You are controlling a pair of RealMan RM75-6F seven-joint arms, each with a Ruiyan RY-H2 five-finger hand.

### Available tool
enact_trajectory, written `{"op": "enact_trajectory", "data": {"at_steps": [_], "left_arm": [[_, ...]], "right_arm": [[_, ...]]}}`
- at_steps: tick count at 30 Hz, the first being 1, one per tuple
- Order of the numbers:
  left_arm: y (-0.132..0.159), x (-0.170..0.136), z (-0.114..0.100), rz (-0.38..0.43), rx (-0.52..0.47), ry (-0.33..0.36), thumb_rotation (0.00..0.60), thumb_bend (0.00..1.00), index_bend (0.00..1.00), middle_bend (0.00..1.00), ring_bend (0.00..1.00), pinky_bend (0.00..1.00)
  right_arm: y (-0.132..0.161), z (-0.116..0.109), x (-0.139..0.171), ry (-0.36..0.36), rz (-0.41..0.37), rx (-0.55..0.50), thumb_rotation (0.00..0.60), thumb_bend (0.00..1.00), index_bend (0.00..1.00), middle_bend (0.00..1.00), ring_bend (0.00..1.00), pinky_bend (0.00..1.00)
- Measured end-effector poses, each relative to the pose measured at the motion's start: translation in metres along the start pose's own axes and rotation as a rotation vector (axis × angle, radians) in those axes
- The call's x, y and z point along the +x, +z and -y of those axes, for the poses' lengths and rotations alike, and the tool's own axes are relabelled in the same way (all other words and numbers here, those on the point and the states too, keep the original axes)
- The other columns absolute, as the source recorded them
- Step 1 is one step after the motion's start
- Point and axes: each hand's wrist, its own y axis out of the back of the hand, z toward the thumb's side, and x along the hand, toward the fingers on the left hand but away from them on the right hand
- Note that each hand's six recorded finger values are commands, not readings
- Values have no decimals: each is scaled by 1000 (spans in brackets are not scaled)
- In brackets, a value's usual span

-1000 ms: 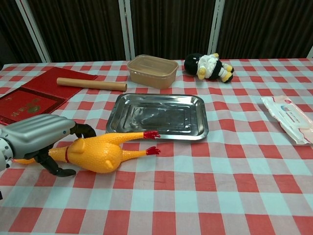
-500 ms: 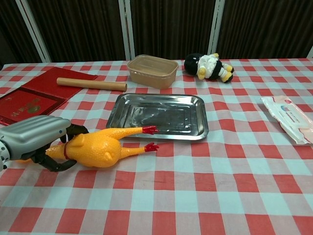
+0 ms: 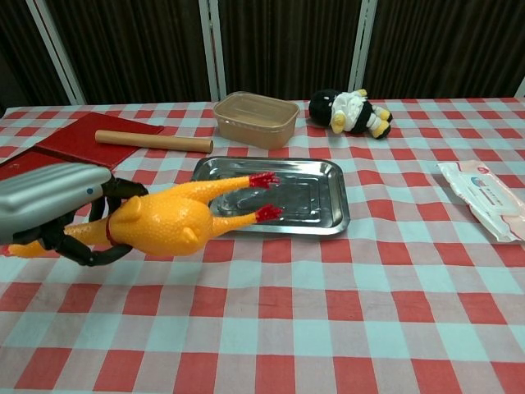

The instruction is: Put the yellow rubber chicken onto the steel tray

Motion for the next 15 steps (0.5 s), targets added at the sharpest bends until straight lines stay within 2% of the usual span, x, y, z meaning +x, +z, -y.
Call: {"op": "enact_trajectory", "data": {"at_steps": [3, 8, 12, 15], "left_arm": [[9, 4, -21, 62, 44, 11, 600, 509, 515, 567, 494, 541], [32, 21, -43, 152, 116, -21, 600, 509, 516, 567, 494, 557], [50, 44, -64, 191, 186, -28, 600, 509, 522, 576, 503, 593], [60, 58, -74, 198, 210, -31, 600, 508, 524, 579, 507, 618]], "right_arm": [[12, -6, -3, 16, -50, -49, 600, 224, 11, 105, 96, 209], [43, -22, -9, 47, -176, -131, 600, 223, 10, 105, 97, 214], [62, -35, -14, 60, -241, -128, 600, 223, 10, 104, 97, 214], [72, -38, -16, 76, -255, -121, 600, 223, 3, 97, 97, 214]]}}
